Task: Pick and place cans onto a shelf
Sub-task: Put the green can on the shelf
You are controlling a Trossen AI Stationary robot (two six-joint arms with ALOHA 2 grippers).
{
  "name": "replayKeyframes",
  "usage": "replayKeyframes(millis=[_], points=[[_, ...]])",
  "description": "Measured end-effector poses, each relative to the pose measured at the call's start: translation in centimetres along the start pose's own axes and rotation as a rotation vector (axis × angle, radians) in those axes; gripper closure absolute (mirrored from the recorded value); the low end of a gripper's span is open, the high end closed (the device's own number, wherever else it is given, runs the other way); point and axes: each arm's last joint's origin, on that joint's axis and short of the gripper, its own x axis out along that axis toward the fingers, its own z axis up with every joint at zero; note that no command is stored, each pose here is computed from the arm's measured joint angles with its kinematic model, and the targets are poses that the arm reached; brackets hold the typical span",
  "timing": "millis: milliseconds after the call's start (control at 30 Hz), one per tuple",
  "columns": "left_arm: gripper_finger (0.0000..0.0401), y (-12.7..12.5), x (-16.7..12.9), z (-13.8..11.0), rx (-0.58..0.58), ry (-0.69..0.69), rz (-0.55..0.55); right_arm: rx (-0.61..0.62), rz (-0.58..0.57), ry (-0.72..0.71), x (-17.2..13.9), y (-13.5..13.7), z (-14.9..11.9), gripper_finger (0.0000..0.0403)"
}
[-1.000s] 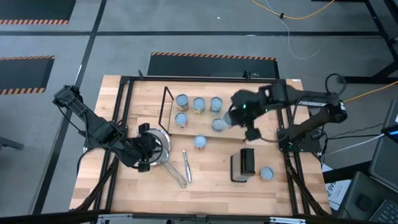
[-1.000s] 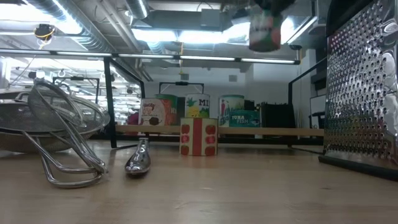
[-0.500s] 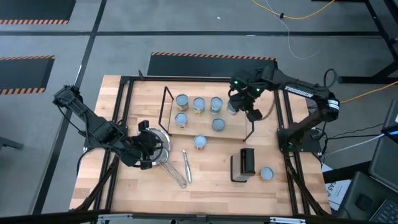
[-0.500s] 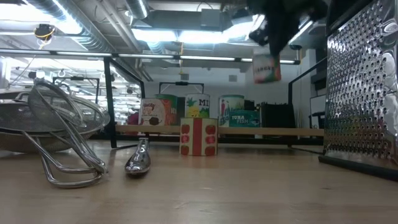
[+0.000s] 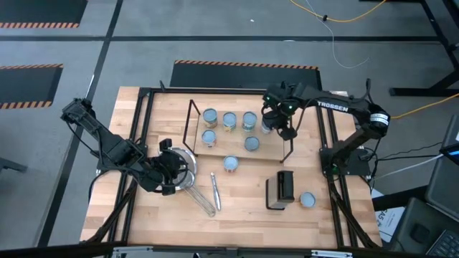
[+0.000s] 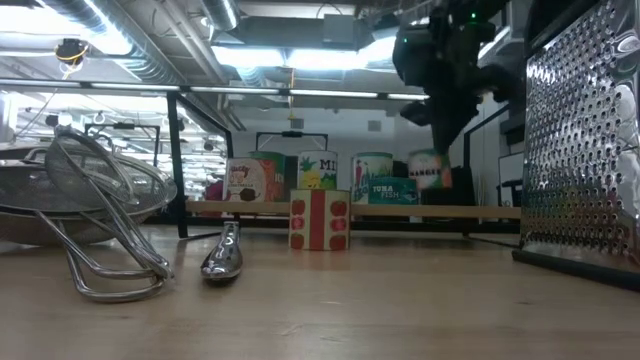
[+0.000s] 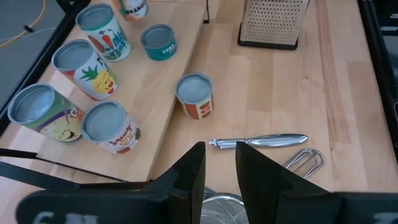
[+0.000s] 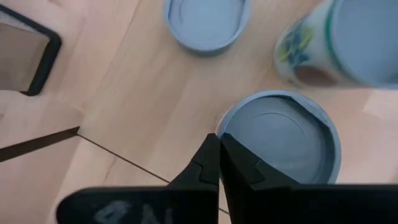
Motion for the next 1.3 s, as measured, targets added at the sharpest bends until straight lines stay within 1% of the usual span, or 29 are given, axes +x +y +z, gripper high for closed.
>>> replayKeyframes(millis=[133, 267, 600, 967, 1133, 1300], points=[[0.0319, 0.0, 0.0, 0.0, 0.000, 0.000, 0.000, 0.012, 0.020, 0.019, 1.2, 0.2, -0.8, 0.0398], [0.0319, 0.0, 0.0, 0.0, -0.001, 0.000, 0.000, 0.013, 0.025, 0.018, 1.7, 0.3, -1.0, 0.0395], [0.0319, -0.1, 0.0, 0.1, -0.012, -0.008, -0.005, 0.015, 0.015, 0.021, 1.8, 0.3, -1.0, 0.0362], [0.0319, -0.2, 0.0, 0.3, -0.028, -0.024, -0.017, 0.022, -0.010, 0.050, 1.7, 0.3, -1.1, 0.0342], [0.0319, -0.2, 0.0, 0.3, -0.028, -0.024, -0.017, 0.025, -0.006, 0.043, 1.7, 0.3, -1.1, 0.0340], [0.0319, -0.2, 0.0, 0.3, -0.028, -0.024, -0.017, 0.152, -0.012, 0.020, 1.8, 0.1, -0.9, 0.0340]])
